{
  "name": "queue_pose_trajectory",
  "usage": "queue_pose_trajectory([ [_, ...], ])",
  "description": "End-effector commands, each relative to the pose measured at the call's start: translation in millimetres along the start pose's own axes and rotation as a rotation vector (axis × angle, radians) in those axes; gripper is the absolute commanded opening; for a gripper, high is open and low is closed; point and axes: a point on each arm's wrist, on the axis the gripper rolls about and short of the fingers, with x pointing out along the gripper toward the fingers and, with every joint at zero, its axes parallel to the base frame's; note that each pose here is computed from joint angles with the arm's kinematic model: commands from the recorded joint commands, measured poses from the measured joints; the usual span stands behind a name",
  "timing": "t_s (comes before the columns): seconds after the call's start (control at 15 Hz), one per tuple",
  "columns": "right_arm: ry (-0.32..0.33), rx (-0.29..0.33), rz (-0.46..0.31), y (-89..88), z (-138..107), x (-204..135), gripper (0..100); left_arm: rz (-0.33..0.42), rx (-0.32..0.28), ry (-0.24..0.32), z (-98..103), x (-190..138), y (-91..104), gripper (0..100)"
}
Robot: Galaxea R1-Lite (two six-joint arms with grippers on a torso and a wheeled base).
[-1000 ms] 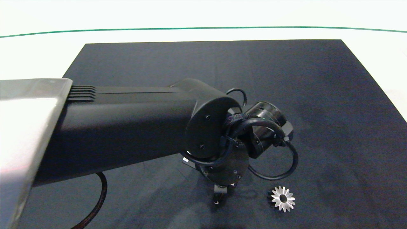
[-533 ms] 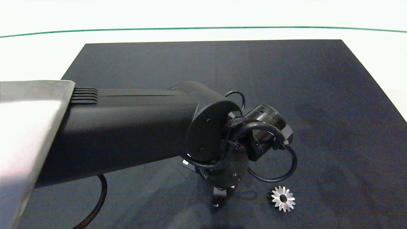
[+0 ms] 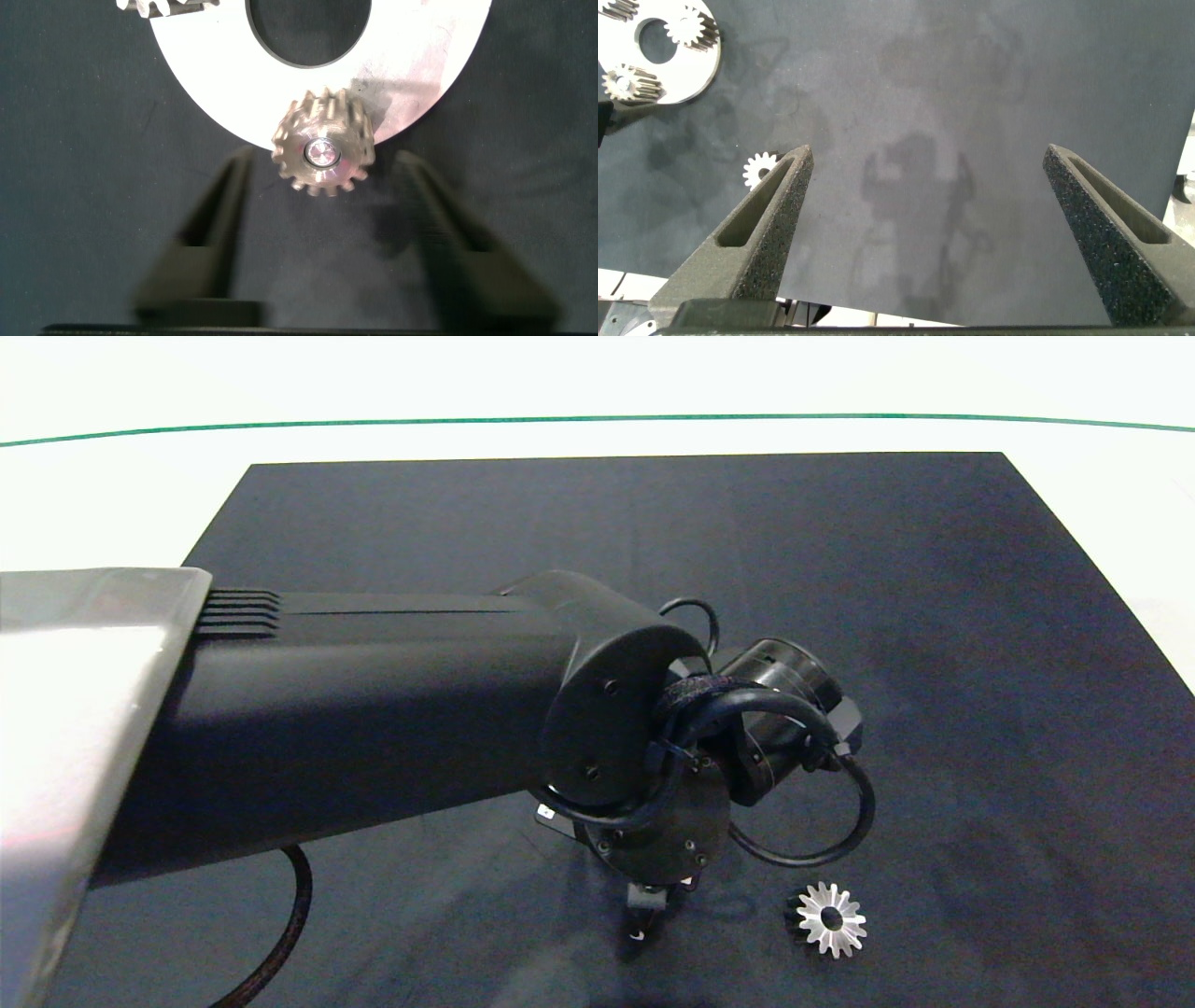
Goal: Remove an incorrectly installed larger gear and replace it with the correct smaller gear
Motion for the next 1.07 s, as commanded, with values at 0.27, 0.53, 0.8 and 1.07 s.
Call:
queue_pose_trajectory([
  [0.27,0.01,0.004,-0.014,-1.1,-0.1,1.6,100,-0.006,-0.091,-0.066,10.5,-32.4,43.9,100],
  [0.53,0.037,0.004,-0.037,-2.1,1.9,10.0,100,0.087,-0.278,-0.063,0.8,-82.0,144.2,100],
  [0.8,0.066,0.002,-0.049,-1.7,2.1,18.6,100,0.161,-0.44,-0.104,-38.8,-141.8,221.0,100],
  [1.07,0.096,0.0,-0.067,-3.0,-1.4,24.4,100,0.198,-0.555,-0.114,-87.2,-168.0,248.0,100],
])
